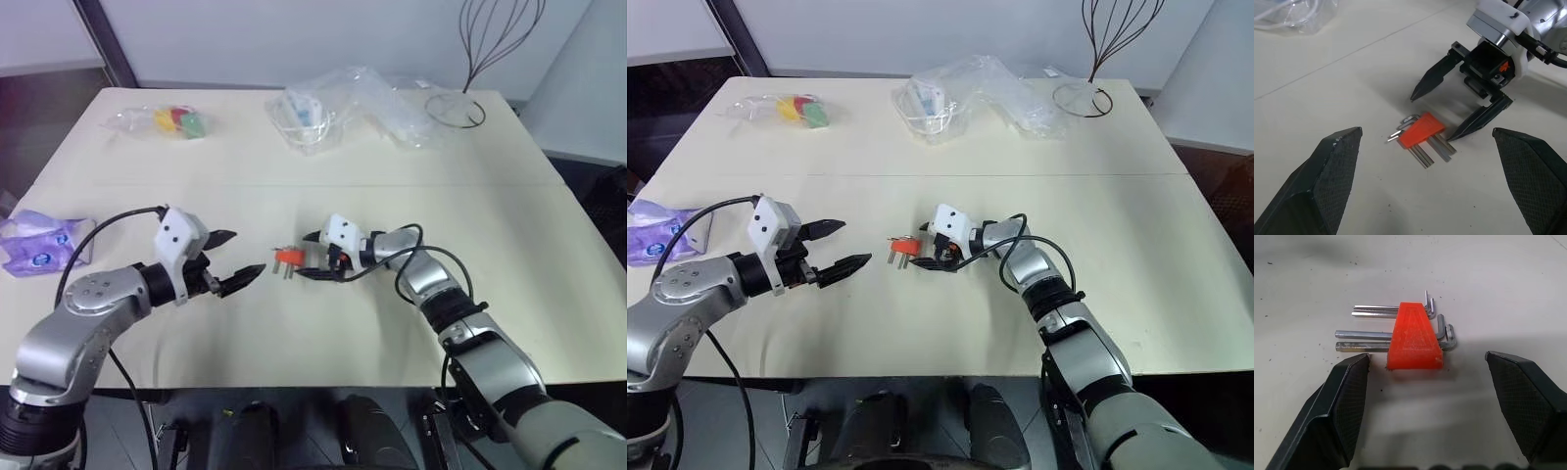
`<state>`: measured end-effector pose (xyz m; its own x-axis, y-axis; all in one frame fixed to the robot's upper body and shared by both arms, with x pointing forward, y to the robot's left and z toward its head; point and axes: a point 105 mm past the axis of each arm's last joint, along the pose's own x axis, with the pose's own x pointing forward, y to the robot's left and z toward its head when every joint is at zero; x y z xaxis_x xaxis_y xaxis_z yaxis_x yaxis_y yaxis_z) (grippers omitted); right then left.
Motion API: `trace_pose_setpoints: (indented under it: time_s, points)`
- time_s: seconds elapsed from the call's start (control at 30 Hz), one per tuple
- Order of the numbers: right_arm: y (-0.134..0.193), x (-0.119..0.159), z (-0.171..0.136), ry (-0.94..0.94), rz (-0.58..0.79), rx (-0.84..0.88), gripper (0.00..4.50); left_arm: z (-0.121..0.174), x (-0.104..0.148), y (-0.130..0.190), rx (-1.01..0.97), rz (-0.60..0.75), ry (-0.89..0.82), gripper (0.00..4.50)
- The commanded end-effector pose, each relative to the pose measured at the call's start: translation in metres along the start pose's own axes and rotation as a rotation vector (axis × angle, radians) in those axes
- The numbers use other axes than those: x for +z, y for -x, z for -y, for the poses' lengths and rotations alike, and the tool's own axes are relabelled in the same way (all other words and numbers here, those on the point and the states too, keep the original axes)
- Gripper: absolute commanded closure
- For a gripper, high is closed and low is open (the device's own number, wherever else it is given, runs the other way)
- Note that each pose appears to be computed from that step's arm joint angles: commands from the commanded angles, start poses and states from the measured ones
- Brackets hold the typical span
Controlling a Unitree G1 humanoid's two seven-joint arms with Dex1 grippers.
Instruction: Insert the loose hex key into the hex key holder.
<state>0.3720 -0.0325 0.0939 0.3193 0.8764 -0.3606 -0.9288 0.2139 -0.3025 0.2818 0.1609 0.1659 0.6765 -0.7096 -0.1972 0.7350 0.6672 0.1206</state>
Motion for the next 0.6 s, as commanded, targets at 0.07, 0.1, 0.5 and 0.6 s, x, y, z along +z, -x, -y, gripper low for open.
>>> trace_pose_setpoints:
  time_s: [0.07,0.1,0.5,0.6]
  points:
    - [-0.004,0.007,0.000,0.021,0.017,0.013,0.81,0.000,0.010,0.005,0.020,0.033,-0.043,0.00]
    - [-0.005,0.007,-0.001,0.023,0.016,0.017,1.09,0.000,0.009,0.006,0.023,0.032,-0.043,0.00]
    - [0.003,0.014,0.009,0.199,0.014,-0.086,3.54,-0.001,0.008,0.004,0.026,0.040,-0.036,0.00]
    - [0.021,0.032,0.021,0.395,0.037,-0.200,3.54,-0.002,0.014,0.002,0.006,0.068,-0.014,0.00]
